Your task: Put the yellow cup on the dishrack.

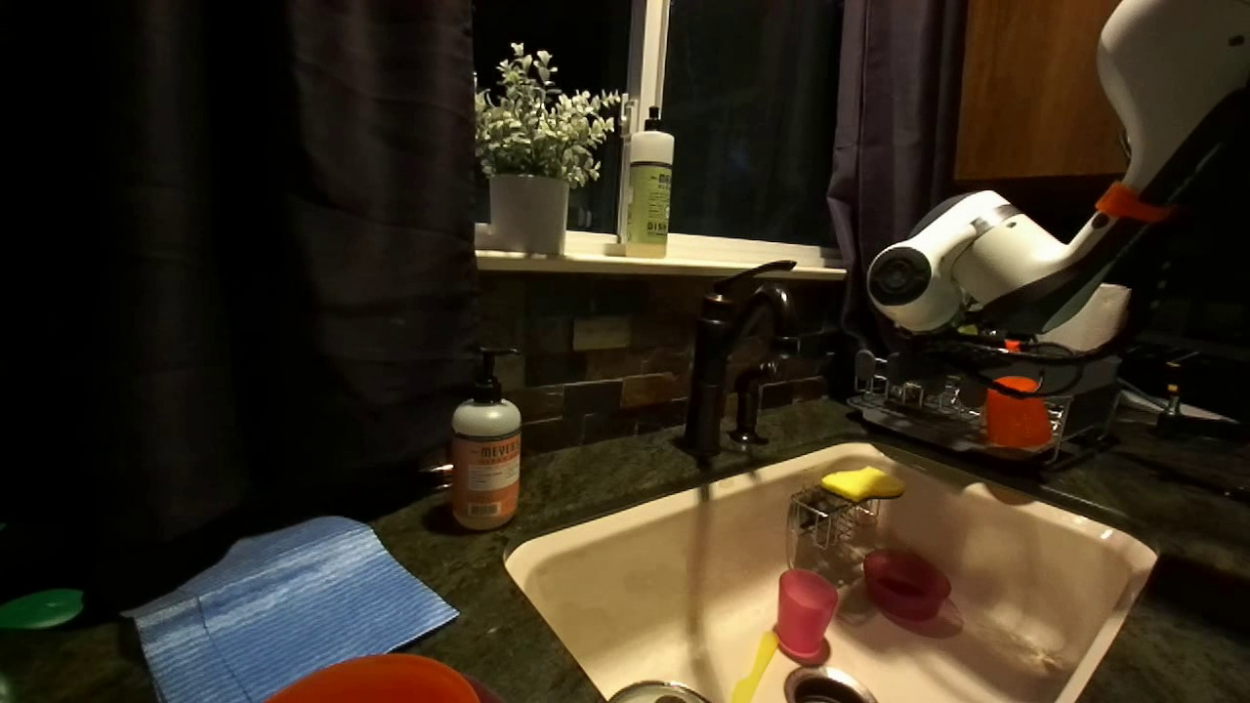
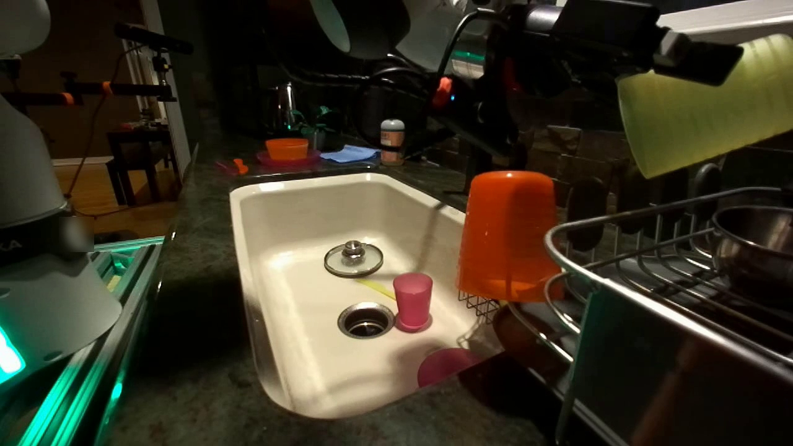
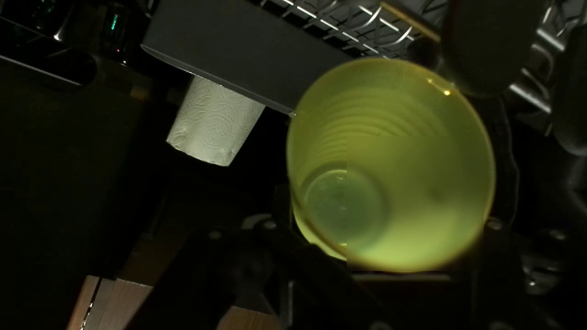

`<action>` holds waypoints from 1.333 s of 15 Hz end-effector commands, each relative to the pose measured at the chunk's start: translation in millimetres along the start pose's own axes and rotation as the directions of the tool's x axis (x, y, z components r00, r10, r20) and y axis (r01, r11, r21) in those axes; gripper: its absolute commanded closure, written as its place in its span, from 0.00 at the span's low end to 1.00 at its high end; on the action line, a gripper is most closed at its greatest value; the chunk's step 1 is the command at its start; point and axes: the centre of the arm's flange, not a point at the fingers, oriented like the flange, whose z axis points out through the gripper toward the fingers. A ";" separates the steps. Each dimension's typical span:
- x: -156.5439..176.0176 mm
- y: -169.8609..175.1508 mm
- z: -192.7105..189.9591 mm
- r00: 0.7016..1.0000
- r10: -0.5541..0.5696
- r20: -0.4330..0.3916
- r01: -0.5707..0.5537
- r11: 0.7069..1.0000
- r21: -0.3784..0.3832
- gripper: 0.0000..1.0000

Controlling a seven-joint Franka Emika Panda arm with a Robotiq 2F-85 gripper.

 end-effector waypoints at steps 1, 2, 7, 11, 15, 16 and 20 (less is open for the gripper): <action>-7.3 -7.6 5.2 0.999 0.025 -0.030 -0.026 1.000 -0.010 0.53; -7.5 -8.3 5.6 0.999 0.030 -0.032 -0.030 0.999 -0.012 0.53; -10.7 -13.3 7.0 0.997 0.045 -0.057 -0.047 0.998 -0.033 0.53; -14.9 -20.2 6.6 0.996 0.046 -0.071 -0.049 0.998 -0.041 0.53; -19.0 -30.6 5.6 0.996 0.037 -0.081 -0.039 0.999 -0.031 0.53; -20.2 -32.5 4.6 0.996 0.033 -0.083 -0.035 0.999 -0.026 0.53; -23.9 -40.0 0.5 0.996 0.017 -0.087 -0.018 1.000 -0.013 0.53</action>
